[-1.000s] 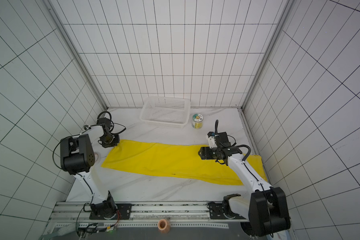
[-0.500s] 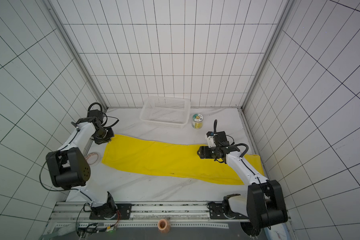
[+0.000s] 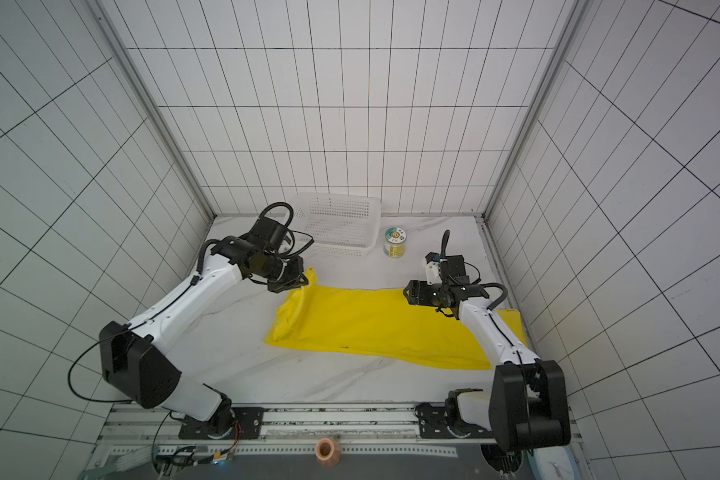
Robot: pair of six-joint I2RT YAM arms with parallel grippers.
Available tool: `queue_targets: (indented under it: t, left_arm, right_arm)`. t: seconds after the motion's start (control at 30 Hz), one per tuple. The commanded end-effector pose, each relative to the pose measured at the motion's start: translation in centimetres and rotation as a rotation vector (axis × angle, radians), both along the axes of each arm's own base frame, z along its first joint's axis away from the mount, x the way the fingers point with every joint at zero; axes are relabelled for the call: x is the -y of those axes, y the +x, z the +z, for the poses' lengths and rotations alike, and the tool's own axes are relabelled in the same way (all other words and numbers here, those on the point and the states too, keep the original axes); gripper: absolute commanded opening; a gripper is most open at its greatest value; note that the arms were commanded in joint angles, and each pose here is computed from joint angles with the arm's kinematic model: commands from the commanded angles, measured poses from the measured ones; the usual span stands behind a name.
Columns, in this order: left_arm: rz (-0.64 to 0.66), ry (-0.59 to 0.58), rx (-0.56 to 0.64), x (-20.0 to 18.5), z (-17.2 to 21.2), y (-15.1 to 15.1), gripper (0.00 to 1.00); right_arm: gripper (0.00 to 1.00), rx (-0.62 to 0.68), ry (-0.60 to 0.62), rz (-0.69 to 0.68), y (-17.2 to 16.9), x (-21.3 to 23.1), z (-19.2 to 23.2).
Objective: Fold and stack the trousers
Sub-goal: 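Lift the trousers end with the left gripper and fold it over toward the right gripper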
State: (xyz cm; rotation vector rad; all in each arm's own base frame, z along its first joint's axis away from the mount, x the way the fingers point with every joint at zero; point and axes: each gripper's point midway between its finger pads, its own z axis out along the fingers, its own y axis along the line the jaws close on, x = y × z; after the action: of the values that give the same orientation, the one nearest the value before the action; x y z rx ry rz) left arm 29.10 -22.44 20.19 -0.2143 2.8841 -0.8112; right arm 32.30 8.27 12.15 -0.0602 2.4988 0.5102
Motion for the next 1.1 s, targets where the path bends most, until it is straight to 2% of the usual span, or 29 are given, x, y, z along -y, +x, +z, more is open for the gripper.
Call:
queue_targets:
  t: [0.0,0.1,0.23,0.37,0.6,0.73,1.07]
  left_arm:
    - [0.007,-0.128,-0.044,4.2,1.4,-0.3,0.00]
    - [-0.060,-0.194,-0.055,8.3,1.4,-0.8,0.00]
    - [-0.172,-0.195,-0.075,12.9,0.6,-1.6,0.00]
    - [-0.210,-0.208,-0.118,15.4,-1.3,-2.2,0.00]
    - [-0.270,-0.235,-0.098,18.9,-1.2,-2.3,0.00]
    - [-0.260,-0.224,-0.132,19.8,-3.9,-1.9,0.00]
    - [-0.158,-0.257,-0.121,23.0,-7.1,1.6,0.00]
  right_arm:
    - [0.79,0.111,-0.008,-0.029,1.8,1.4,3.9]
    - [0.79,0.121,-0.009,-0.073,2.0,2.8,4.2]
    - [0.79,0.139,-0.016,-0.117,2.3,4.2,4.9]
    - [0.79,0.140,-0.019,-0.139,2.2,4.9,4.8]
    - [0.79,0.120,-0.020,-0.148,1.7,5.1,4.0]
    - [0.79,0.112,-0.012,-0.148,1.6,5.0,3.7]
    - [0.79,0.098,0.002,-0.147,1.2,4.8,3.2]
